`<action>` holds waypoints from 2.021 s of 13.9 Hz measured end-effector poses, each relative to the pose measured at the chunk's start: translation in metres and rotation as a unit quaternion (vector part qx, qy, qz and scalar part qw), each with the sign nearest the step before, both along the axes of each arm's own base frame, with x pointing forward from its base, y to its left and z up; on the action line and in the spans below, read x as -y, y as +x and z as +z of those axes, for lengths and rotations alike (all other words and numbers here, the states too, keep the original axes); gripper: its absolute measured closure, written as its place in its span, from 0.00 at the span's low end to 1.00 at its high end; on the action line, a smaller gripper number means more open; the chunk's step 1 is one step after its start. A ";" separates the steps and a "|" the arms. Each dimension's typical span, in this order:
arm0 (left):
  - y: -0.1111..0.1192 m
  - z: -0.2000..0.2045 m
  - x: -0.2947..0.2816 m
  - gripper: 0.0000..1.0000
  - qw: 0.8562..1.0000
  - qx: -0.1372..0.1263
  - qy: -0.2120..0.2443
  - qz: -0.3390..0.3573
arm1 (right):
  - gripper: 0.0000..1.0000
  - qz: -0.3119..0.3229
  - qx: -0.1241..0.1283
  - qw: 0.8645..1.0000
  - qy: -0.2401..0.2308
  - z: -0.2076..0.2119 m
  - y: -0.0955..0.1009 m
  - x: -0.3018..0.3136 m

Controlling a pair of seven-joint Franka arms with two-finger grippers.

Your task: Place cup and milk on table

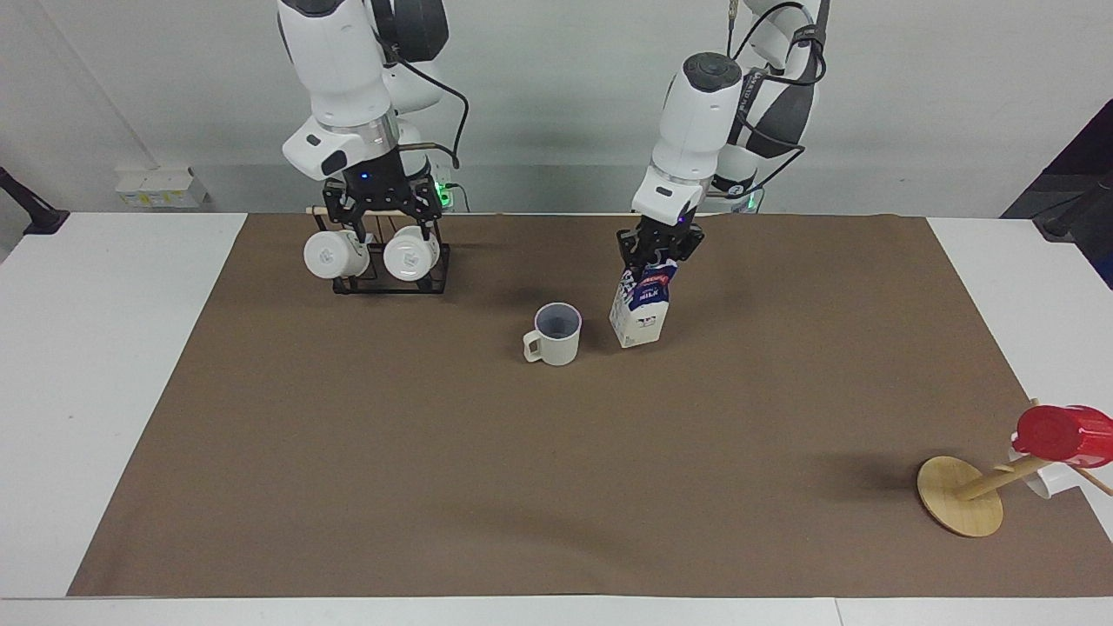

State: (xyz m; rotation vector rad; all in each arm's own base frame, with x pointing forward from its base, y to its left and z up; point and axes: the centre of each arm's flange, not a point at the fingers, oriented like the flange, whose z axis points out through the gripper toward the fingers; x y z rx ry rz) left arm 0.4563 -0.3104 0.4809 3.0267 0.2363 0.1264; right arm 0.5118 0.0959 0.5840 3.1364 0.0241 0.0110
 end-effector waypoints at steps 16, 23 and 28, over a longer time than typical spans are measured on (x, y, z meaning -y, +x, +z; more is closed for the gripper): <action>-0.018 -0.038 0.014 0.30 1.000 0.010 0.003 -0.025 | 0.00 -0.059 -0.003 0.998 -0.003 0.007 0.012 0.147; -0.015 -0.017 0.013 0.00 1.000 -0.003 0.012 -0.023 | 0.00 -0.064 0.031 0.997 -0.005 0.066 0.010 0.148; 0.005 0.062 -0.024 0.00 0.999 -0.046 0.014 0.024 | 0.00 -0.065 0.022 0.998 -0.010 0.107 -0.008 0.148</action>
